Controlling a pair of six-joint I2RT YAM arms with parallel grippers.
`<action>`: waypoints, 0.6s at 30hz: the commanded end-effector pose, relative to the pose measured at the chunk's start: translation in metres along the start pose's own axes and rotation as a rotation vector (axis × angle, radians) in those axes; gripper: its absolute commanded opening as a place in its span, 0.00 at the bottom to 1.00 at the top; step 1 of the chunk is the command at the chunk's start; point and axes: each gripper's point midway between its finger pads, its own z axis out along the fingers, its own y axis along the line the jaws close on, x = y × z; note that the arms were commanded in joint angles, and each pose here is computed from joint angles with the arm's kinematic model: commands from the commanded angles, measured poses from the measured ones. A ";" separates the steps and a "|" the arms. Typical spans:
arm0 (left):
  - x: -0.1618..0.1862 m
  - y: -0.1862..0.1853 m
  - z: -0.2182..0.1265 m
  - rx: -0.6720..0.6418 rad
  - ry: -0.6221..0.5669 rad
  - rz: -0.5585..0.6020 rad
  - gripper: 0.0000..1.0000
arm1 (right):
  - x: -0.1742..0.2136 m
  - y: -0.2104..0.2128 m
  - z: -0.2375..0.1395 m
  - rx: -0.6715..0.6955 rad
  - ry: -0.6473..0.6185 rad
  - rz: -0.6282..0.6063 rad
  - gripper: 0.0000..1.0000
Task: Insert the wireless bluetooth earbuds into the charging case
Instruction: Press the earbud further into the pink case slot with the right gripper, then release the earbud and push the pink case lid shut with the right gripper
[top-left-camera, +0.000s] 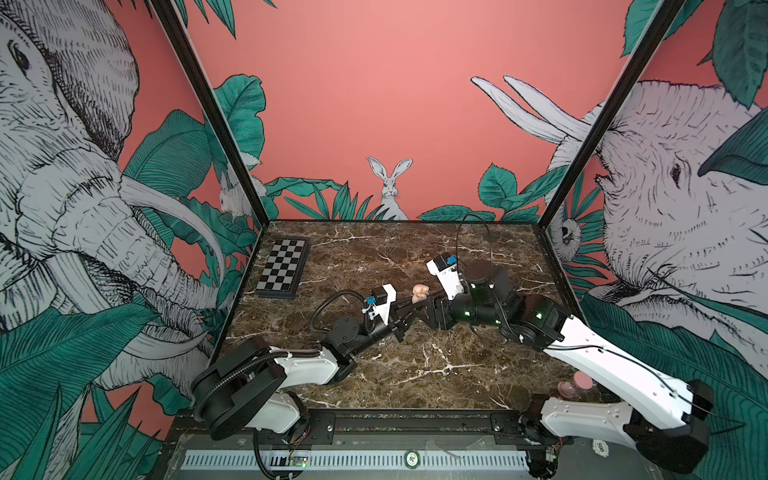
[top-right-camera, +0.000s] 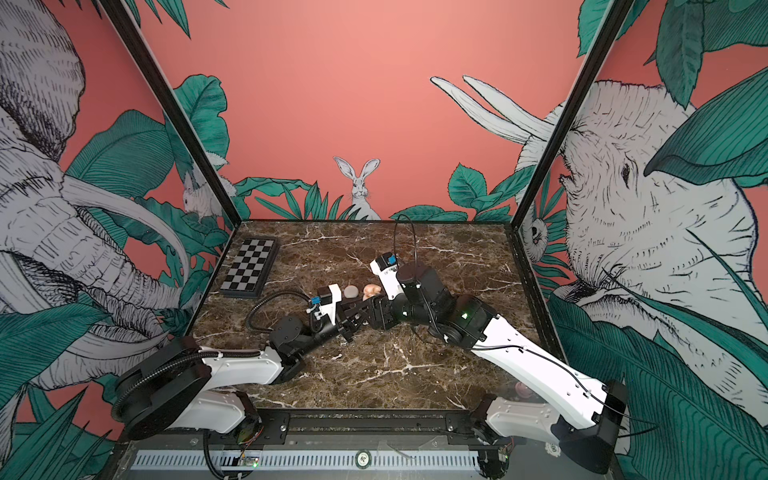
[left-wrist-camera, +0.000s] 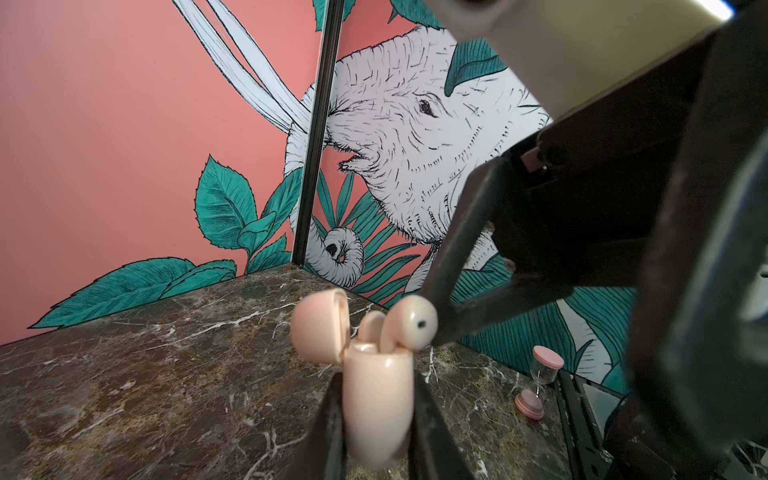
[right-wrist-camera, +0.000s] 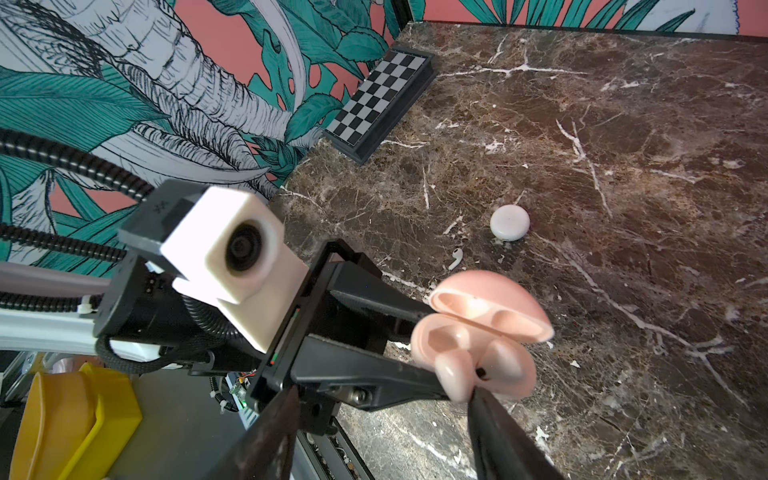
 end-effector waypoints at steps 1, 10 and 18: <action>-0.007 -0.004 -0.002 0.016 -0.033 0.011 0.00 | -0.014 0.011 -0.006 -0.026 -0.037 -0.026 0.64; -0.008 -0.005 -0.002 0.022 -0.034 0.010 0.00 | -0.013 0.014 0.000 -0.038 -0.026 -0.029 0.63; -0.008 -0.006 -0.002 0.028 -0.035 0.012 0.00 | -0.018 0.016 -0.006 -0.028 -0.037 -0.041 0.63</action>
